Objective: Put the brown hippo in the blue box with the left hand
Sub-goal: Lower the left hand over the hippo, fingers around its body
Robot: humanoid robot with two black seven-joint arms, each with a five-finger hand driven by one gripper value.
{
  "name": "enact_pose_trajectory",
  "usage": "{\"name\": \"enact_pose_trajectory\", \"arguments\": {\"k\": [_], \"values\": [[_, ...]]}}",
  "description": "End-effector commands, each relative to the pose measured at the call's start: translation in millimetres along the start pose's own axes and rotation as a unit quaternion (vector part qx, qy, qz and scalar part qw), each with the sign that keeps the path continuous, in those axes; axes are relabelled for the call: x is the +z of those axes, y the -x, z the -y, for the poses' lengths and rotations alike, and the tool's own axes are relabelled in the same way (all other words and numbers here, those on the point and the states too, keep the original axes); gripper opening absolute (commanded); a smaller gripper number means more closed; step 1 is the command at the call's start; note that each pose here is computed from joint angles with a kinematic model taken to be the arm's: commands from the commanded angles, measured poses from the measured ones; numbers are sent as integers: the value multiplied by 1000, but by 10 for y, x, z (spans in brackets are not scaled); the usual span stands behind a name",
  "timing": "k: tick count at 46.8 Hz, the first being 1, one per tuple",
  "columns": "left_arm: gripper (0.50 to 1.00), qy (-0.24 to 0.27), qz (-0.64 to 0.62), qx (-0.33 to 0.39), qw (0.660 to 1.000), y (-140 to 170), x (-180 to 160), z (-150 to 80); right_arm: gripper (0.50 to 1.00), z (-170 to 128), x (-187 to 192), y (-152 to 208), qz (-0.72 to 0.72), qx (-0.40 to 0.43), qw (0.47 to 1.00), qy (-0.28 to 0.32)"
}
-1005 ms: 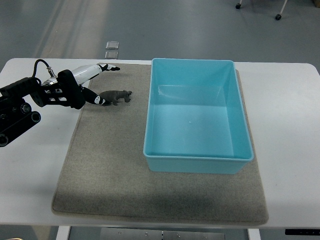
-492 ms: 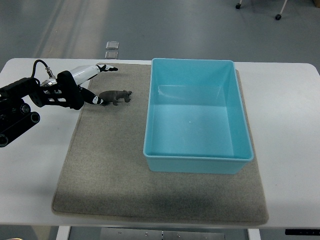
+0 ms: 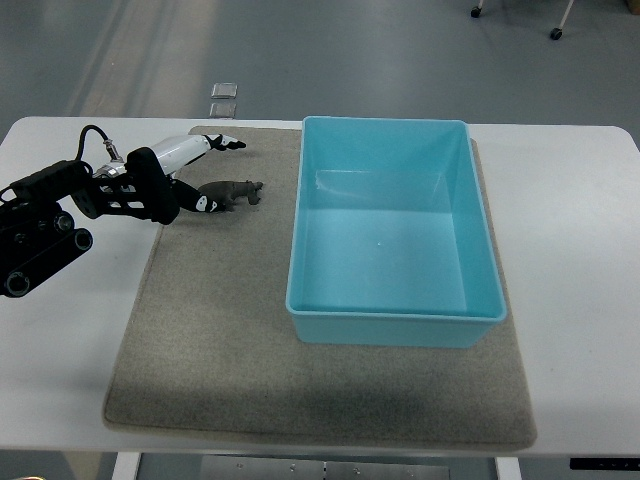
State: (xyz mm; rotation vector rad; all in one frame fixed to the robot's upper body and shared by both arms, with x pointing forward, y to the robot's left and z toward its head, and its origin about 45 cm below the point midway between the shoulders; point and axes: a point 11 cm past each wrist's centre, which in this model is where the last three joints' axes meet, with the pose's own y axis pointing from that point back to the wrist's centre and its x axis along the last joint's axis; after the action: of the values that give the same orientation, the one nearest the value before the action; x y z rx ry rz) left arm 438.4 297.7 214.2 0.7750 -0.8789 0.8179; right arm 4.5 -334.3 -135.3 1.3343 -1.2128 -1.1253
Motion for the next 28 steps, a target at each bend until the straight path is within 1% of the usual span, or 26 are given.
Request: {"name": "enact_pose_trajectory", "arguments": {"k": [1,8,11,14,17,20,23,24,26,28], "values": [[825,0,0,-2,1000,11,2,1,936,0,0,0,0,0,1000,0],[808,-2,1,-3,1000,22,-13,3,936,0,0,0,0,0,1000,0],[784,-1,1,-3,1000,33,-2,14,936,0,0,0,0,0,1000,0],[776,0,1,-4,1000,42,5,20,936,0,0,0,0,0,1000,0],[750,-1,2,-5,1000,49,1,18,936,0,0,0,0,0,1000,0],[741,0,2,-5,1000,42,5,20,936,0,0,0,0,0,1000,0],[703,-1,3,-5,1000,43,3,20,936,0,0,0,0,0,1000,0],[699,0,3,-5,1000,43,5,20,936,0,0,0,0,0,1000,0],[664,0,3,-5,1000,43,5,20,936,0,0,0,0,0,1000,0],[654,-1,3,-5,1000,43,3,20,936,0,0,0,0,0,1000,0]]}}
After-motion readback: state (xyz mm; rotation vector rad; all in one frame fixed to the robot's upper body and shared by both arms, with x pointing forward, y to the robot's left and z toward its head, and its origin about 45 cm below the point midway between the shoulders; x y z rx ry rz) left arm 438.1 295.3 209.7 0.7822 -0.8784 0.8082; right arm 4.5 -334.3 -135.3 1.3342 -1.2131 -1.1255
